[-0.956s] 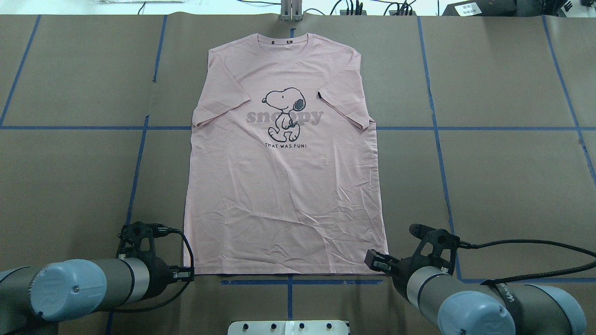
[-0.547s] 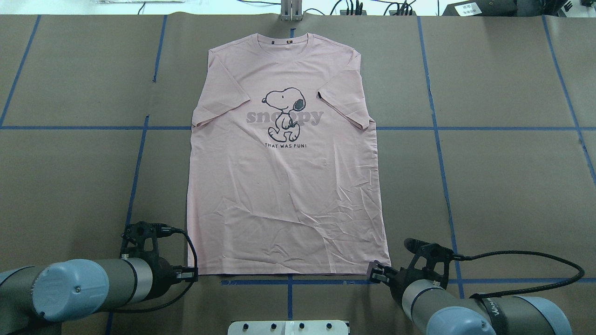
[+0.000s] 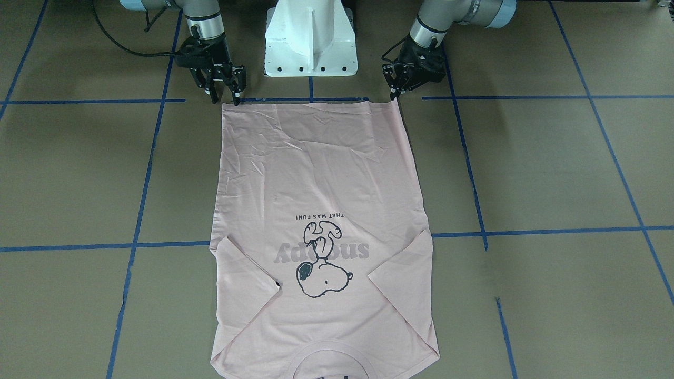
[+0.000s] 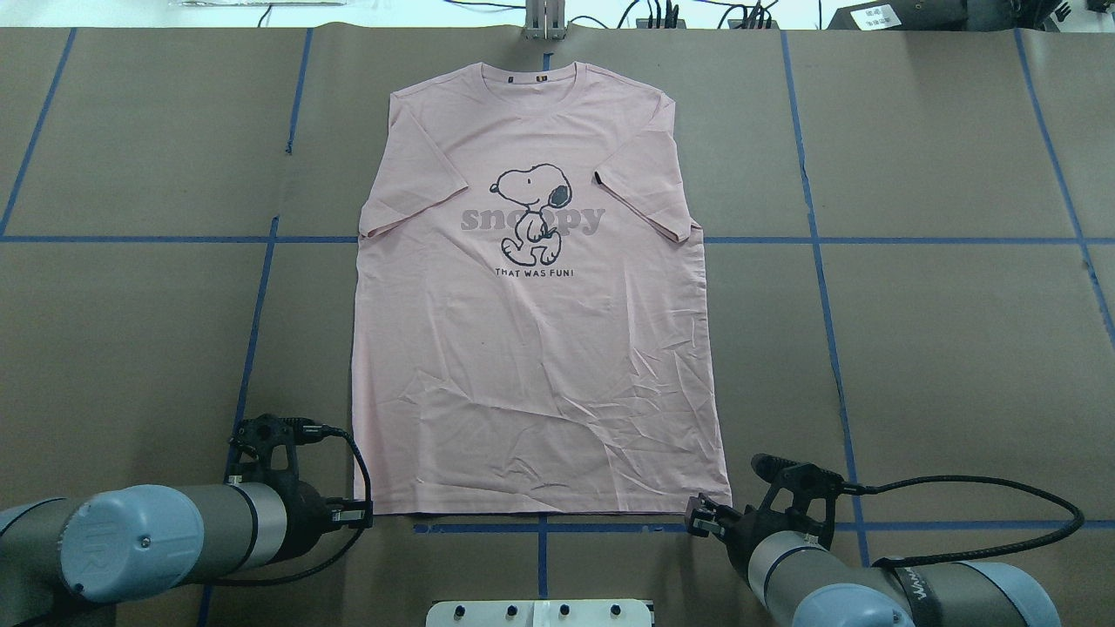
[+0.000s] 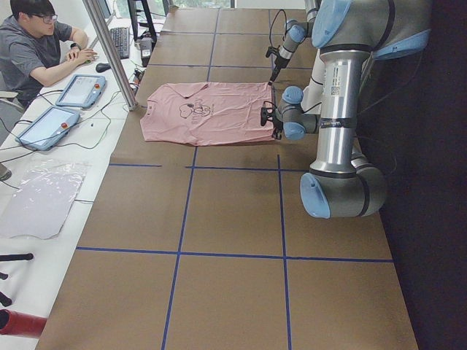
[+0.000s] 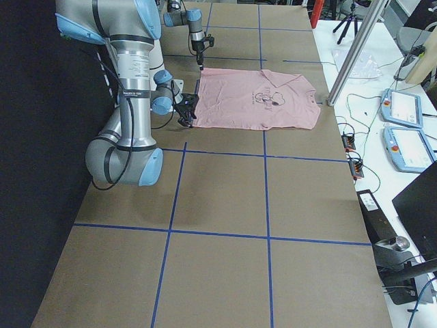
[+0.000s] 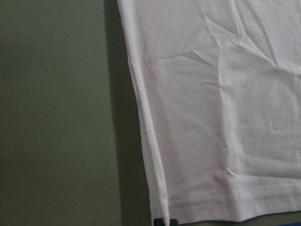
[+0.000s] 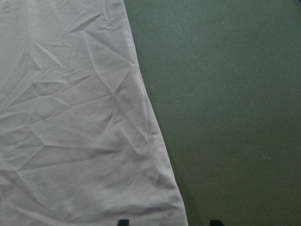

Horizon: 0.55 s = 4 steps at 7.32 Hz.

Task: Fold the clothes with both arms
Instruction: 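Grasp the hem corners with both grippers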

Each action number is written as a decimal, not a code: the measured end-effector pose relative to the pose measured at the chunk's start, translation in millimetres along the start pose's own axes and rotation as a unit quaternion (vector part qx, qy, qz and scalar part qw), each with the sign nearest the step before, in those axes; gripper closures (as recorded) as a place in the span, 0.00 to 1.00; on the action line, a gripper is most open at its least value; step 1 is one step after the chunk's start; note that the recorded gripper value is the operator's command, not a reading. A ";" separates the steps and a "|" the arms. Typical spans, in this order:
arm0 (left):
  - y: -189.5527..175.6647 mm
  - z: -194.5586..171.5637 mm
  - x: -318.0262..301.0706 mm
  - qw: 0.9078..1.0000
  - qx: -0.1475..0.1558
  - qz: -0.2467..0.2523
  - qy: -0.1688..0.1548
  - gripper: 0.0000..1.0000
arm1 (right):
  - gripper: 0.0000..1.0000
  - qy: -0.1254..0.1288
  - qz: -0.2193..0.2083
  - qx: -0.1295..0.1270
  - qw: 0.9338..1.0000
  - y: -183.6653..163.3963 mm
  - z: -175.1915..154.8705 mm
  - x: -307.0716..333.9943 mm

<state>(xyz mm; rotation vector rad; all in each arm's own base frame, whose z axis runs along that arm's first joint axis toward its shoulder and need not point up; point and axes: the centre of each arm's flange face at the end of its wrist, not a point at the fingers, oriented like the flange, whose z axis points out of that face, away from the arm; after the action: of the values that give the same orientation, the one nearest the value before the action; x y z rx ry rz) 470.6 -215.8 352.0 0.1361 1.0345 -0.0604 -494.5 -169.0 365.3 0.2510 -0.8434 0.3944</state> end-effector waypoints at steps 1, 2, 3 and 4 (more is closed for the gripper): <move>-0.2 -1.2 1.9 1.000 0.000 0.000 0.002 1.00 | 0.40 0.001 -0.001 0.002 1.000 0.8 1.8 0.3; -0.4 -2.7 3.1 1.000 0.001 0.000 0.004 1.00 | 0.47 0.002 -0.002 0.004 1.000 1.1 2.9 0.6; -0.6 -4.2 3.9 1.000 0.001 -0.001 0.006 1.00 | 0.48 0.002 -0.002 0.004 1.000 1.3 3.2 0.6; -0.7 -4.8 4.1 1.000 0.002 -0.001 0.006 1.00 | 0.49 0.002 -0.003 0.007 1.000 1.2 4.3 1.1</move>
<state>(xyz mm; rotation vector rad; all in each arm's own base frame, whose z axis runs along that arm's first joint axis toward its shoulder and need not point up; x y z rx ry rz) 468.5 -215.8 346.0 0.1387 1.0471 -0.0624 -497.3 -169.3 368.9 0.2643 -0.8356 0.3958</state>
